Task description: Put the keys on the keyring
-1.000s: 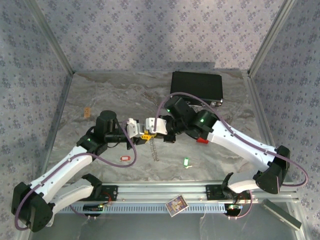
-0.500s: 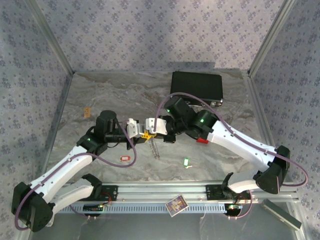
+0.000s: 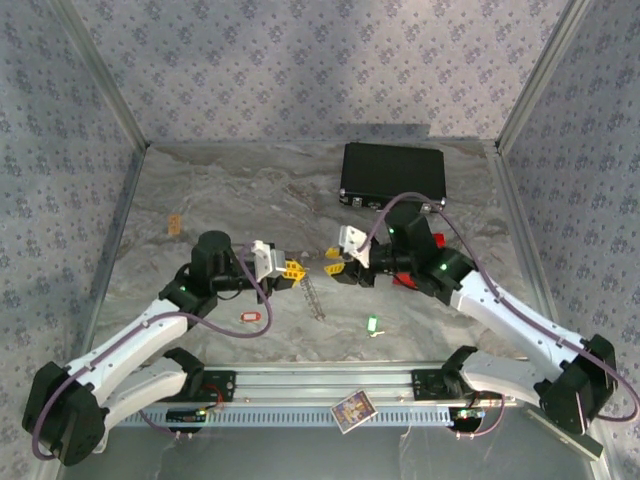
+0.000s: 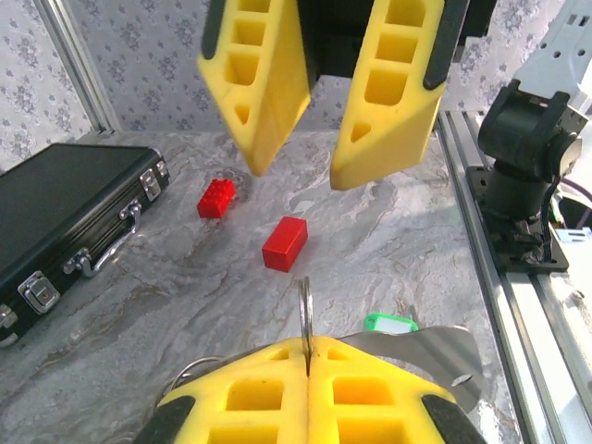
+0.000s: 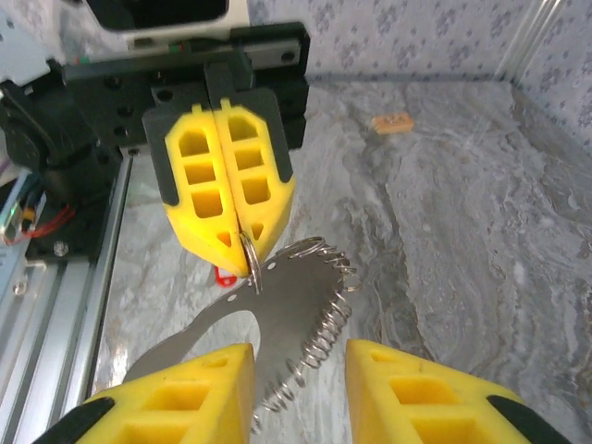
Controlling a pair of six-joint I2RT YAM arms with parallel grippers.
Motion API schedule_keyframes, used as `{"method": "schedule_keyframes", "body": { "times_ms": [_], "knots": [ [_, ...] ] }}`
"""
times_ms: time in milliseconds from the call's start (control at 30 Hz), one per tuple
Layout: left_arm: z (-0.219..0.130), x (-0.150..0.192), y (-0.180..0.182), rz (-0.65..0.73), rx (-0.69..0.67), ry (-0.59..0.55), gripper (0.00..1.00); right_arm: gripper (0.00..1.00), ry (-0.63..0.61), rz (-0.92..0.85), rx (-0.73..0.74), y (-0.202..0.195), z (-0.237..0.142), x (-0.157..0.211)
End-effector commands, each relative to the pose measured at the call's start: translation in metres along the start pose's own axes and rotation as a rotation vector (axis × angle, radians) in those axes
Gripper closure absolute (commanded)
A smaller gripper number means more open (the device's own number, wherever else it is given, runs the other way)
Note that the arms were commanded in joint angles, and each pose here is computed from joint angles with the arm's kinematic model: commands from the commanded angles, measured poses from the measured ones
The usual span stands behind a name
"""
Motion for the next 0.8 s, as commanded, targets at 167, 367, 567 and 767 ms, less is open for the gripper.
{"method": "schedule_keyframes", "body": {
  "times_ms": [167,367,567,767],
  "knots": [
    [0.005,-0.016,0.002,0.025,0.029,-0.179,1.00,0.68,-0.228,0.096,-0.038,0.000,0.003,-0.002],
    [0.009,-0.018,0.001,0.029,0.056,-0.182,1.00,0.68,-0.220,0.109,-0.072,0.002,0.013,-0.001],
    [0.009,-0.022,0.000,0.036,0.071,-0.188,1.00,0.69,-0.206,0.107,-0.072,0.000,0.021,-0.002],
    [0.010,-0.023,-0.003,0.039,0.083,-0.190,1.00,0.78,-0.196,0.098,-0.106,0.004,0.027,-0.004]
  ]
}}
Point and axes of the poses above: each hand's point on the last joint's axis, 136 mm out from that joint toward the fingers, its own z axis out along the fingers, its own y axis along the line the jaws close on, x = y × z, the point moved 8 cm from there along -z, back along the fingers, and after that the axes turned 1 degree about z, right-handed, at the moved point
